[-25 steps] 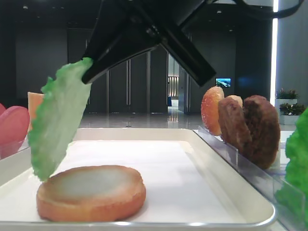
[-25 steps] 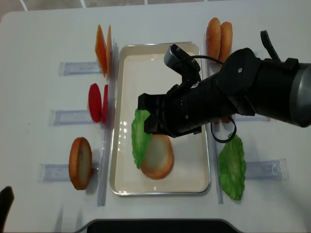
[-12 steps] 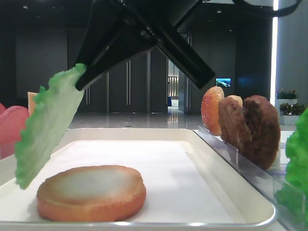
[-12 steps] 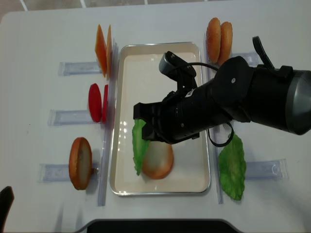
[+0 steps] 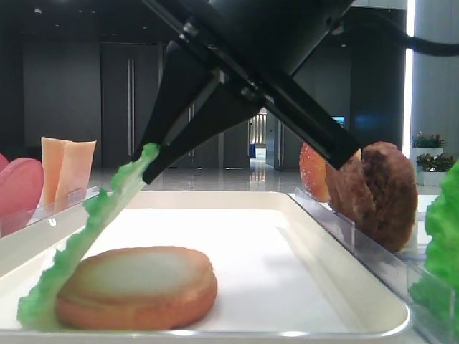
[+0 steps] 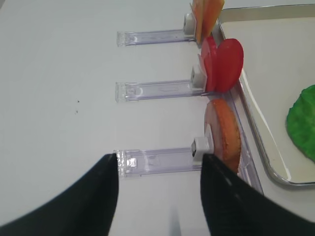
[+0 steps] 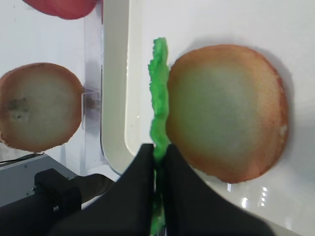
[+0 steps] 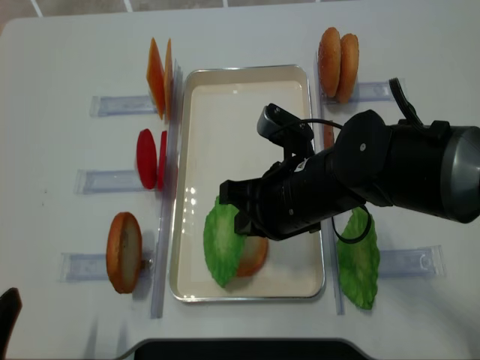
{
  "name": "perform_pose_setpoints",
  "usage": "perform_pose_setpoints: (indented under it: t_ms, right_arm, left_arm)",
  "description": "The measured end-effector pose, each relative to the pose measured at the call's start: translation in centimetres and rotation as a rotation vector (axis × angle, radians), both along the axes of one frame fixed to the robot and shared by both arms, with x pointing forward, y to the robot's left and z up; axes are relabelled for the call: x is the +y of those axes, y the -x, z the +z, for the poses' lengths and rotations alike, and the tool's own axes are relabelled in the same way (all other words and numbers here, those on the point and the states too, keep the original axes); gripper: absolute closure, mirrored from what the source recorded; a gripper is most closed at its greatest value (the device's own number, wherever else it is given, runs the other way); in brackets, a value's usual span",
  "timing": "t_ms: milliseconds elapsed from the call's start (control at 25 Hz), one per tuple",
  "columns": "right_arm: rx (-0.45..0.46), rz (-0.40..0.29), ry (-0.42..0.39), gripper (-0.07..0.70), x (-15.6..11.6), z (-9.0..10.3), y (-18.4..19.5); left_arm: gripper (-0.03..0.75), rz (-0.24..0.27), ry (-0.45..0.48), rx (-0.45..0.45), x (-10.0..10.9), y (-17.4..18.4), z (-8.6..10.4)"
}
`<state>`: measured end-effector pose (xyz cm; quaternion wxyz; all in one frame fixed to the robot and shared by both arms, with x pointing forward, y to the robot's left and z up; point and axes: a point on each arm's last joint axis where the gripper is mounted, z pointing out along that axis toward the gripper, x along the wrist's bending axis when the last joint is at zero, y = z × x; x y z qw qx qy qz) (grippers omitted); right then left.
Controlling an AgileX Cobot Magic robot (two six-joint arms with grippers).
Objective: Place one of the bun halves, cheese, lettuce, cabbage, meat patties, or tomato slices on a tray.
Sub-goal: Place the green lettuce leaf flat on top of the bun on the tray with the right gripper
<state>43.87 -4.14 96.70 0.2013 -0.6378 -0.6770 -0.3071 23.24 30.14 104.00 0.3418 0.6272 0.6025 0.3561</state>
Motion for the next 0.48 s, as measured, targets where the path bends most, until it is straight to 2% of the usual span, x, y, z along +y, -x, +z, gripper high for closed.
perform_pose_setpoints:
  t_ms: [480]
  right_arm:
    - [-0.002, -0.004, 0.037, 0.617, -1.5, -0.2, -1.2]
  left_arm:
    - [0.307, 0.000, 0.000, 0.000, 0.0, 0.0, 0.0]
